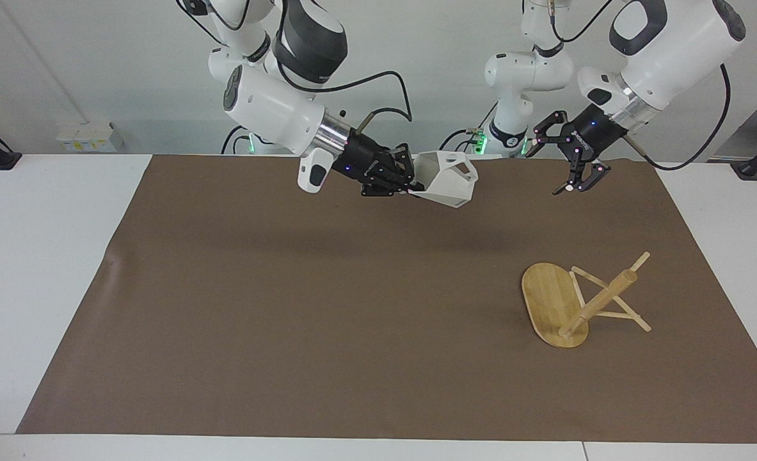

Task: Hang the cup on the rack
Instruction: 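Carry the cup toward the rack while the left gripper reaches the cup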

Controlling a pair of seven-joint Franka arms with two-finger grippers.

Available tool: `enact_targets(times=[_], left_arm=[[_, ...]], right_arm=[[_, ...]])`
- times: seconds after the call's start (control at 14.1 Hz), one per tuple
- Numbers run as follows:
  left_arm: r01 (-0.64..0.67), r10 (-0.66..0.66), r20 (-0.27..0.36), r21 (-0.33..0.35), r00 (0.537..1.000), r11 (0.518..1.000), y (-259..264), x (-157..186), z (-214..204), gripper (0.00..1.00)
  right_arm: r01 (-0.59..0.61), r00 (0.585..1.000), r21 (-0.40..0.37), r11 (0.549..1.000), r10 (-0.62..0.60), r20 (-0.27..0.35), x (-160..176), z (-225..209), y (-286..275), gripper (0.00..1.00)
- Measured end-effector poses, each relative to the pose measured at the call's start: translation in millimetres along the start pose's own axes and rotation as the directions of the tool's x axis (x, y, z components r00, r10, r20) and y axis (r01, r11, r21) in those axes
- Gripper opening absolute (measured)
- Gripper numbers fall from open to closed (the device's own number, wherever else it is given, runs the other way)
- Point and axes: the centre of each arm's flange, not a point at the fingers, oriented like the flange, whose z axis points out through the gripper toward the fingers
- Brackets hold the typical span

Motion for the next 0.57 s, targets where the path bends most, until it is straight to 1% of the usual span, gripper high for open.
enact_targets(times=[0.14, 0.28, 0.35, 0.57], left_arm=[[-0.021, 0.021, -0.02, -0.006, 1.0, 1.0, 8, 12, 4, 1.0], [-0.04, 0.04, -0.035, -0.008, 0.999, 0.999, 15, 23, 8, 1.0], [-0.048, 0.048, -0.042, -0.001, 0.998, 0.999, 18, 29, 10, 1.0], [-0.05, 0.053, -0.068, 0.037, 0.996, 0.998, 27, 49, 16, 1.0]], right_arm=[[-0.022, 1.0, 0.003, 1.0, 0.022, 0.006, -3, 5, -3, 0.05], [-0.045, 0.999, 0.007, 0.999, 0.045, -0.007, -3, 6, -6, 0.05], [-0.054, 0.998, 0.011, 0.998, 0.055, -0.013, -5, 8, -9, 0.05], [-0.067, 0.998, 0.014, 0.998, 0.067, -0.002, -8, 14, -12, 0.05]])
